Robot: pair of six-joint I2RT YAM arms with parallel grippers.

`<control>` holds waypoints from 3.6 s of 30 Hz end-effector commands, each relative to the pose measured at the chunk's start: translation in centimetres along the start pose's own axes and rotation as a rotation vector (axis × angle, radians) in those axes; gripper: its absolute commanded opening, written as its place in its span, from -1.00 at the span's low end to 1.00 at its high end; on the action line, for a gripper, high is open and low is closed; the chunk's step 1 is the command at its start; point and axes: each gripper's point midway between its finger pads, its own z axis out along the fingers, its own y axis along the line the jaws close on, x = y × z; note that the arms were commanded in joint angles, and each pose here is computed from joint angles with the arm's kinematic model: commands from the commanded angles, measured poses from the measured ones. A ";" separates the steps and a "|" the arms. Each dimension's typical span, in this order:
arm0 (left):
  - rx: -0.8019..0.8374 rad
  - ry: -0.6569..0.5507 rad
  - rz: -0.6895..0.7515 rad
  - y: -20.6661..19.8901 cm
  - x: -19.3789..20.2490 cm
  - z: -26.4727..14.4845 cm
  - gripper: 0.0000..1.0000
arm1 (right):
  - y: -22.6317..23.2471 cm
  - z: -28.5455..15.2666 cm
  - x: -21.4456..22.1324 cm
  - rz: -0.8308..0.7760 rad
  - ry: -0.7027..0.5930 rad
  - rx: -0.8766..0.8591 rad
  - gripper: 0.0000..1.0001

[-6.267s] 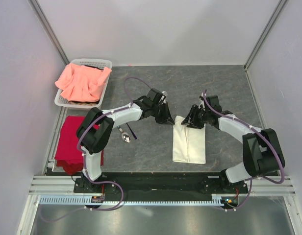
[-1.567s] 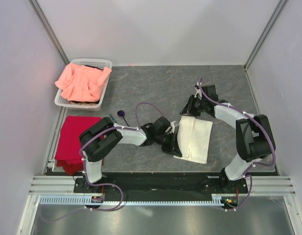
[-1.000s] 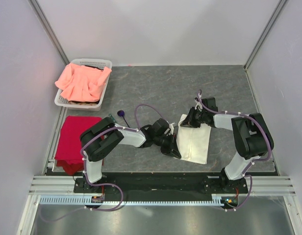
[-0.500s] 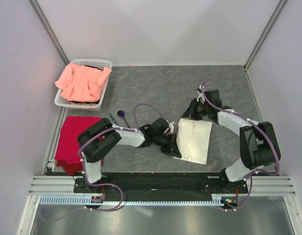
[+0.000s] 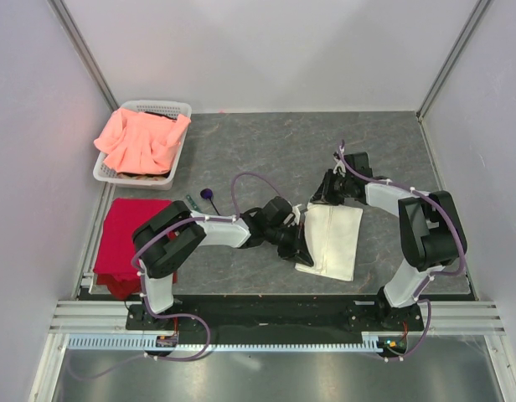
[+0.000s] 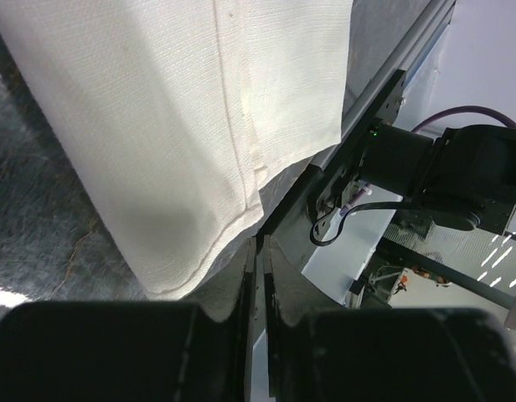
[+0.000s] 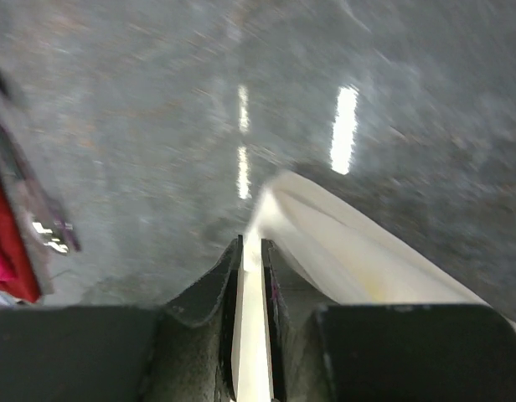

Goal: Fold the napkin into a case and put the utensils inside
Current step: Smooth out the 2/3-rectangle-folded napkin at the center of the board, then pick up the 2/3-rectangle-folded napkin at the center of the board.

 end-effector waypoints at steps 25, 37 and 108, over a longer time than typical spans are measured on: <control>-0.014 -0.002 -0.014 2.0 -0.4 0.7 -0.73 | -1.5 -5.4 -0.5 -0.077 -0.099 0.125 -0.50; -0.020 0.022 -0.022 2.7 0.3 1.0 -0.73 | -8.4 -3.0 0.3 -0.076 -0.077 0.345 -0.54; -0.474 -0.333 0.576 -4.8 2.2 -0.2 0.25 | -5.9 -13.5 6.1 0.218 -0.264 0.403 0.96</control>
